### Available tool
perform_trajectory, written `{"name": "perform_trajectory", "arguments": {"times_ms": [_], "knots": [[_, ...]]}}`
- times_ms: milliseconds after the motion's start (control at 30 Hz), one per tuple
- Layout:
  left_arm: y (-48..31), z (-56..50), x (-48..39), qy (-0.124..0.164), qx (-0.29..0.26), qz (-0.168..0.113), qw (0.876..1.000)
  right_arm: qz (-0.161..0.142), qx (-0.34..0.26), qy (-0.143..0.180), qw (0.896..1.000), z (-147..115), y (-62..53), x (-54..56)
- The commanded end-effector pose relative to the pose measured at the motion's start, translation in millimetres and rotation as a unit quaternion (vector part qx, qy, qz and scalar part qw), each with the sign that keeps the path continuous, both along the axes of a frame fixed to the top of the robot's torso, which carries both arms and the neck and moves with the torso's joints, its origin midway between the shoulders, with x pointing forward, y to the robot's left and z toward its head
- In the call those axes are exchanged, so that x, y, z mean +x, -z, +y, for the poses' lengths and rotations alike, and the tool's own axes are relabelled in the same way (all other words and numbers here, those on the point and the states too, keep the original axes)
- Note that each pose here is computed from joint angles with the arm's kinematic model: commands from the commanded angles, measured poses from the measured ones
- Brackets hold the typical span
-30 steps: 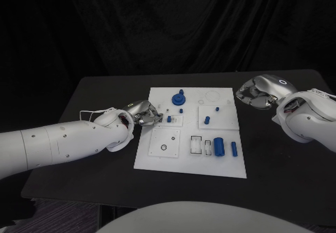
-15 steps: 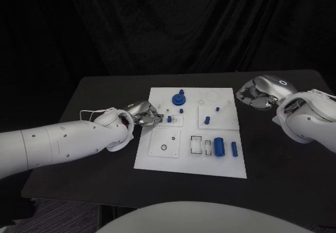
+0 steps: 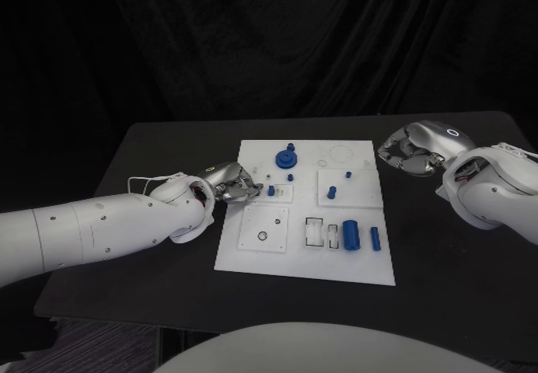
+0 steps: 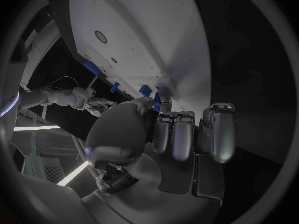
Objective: Assemble the parts on the task board
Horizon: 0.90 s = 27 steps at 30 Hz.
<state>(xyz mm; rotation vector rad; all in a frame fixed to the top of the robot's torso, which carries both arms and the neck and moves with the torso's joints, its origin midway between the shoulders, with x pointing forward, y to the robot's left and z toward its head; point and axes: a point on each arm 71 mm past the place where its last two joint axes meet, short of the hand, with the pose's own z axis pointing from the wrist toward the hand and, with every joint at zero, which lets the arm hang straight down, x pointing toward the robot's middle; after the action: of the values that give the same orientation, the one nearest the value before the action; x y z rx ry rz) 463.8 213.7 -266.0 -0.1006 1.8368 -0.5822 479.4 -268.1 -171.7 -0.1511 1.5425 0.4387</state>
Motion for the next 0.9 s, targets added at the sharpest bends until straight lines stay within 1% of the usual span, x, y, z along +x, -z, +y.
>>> {"name": "perform_trajectory", "arguments": {"times_ms": [33,600,900], "knots": [[3.0,-2.4,-2.8,0.015,0.000,0.008,1.000,0.004,-0.002,0.007,1.000,-0.8,1.5,-0.2],[5.3,-0.8,-4.6,0.013,0.006,0.020,1.000,0.005,-0.003,0.008,1.000,-0.9,1.7,0.2],[5.1,-0.5,-4.4,0.012,0.003,0.015,1.000,0.007,-0.004,0.009,1.000,-0.8,2.1,0.4]]}}
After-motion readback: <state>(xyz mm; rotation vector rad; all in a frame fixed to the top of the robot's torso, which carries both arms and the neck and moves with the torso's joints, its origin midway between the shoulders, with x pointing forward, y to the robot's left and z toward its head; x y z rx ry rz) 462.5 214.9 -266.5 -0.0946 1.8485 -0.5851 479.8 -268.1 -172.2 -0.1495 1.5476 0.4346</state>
